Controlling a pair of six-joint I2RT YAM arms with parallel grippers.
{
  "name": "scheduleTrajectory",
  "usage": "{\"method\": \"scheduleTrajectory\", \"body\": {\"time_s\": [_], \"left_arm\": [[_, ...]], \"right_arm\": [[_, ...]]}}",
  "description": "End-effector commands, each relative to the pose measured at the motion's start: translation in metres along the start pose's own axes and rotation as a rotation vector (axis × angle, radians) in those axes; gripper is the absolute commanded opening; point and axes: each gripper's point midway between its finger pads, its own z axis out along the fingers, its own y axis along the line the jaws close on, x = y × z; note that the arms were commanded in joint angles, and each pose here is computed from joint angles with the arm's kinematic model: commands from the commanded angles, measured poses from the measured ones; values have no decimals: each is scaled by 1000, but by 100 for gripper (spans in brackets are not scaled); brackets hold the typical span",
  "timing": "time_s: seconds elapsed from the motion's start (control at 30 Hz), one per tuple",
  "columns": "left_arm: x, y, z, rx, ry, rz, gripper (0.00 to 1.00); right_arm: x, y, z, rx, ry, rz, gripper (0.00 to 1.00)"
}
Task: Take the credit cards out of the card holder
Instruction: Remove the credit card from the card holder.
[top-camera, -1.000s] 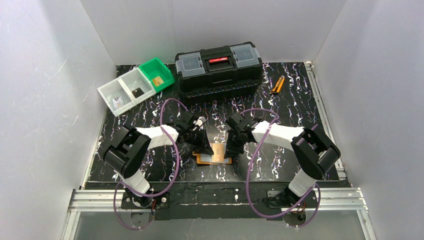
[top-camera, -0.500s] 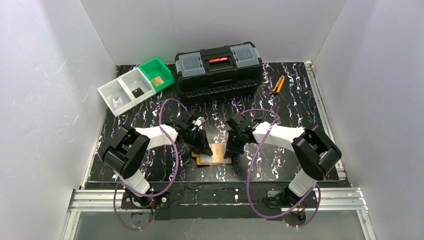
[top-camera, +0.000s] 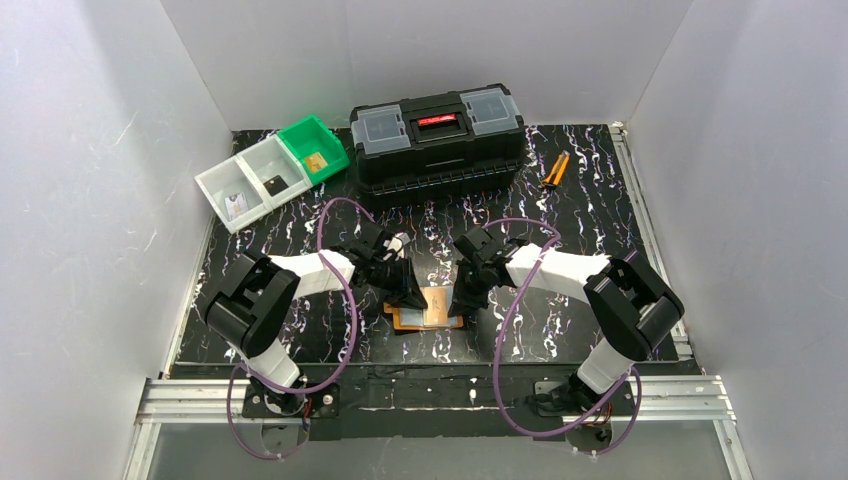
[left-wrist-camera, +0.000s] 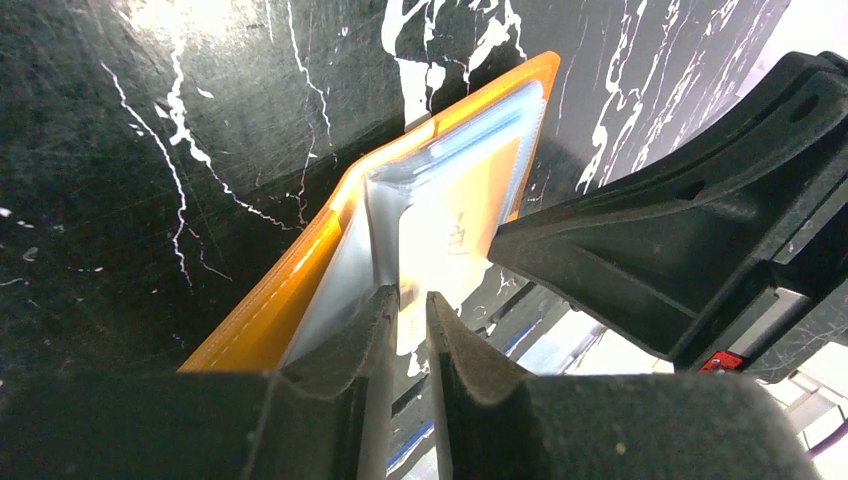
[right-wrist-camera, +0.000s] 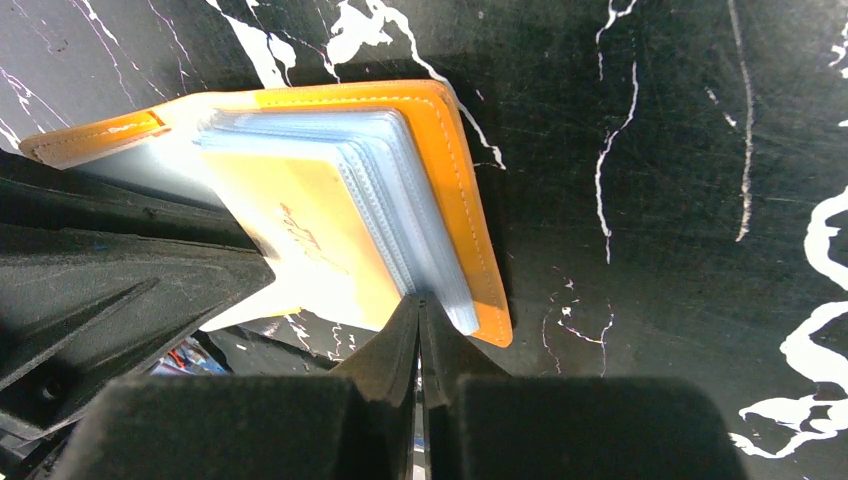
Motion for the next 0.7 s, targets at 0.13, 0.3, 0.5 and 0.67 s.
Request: {"method": "scheduleTrajectory", "body": {"time_s": [0.13,0.3,0.5,0.67], "left_arm": [[3,0,-2,12,9,-4,23],[3,4,0,0,11,-10,26],[0,3,6,17,10,-19,27],[-1,-2,9,50,11,-30,27]], "right_arm": [[7,-54,11,200,0,9,6],[7,-53,11,199,-2,10,6],[8,-54,11,200,0,12,6],[8,-55,10,204,-1,12,6]]}}
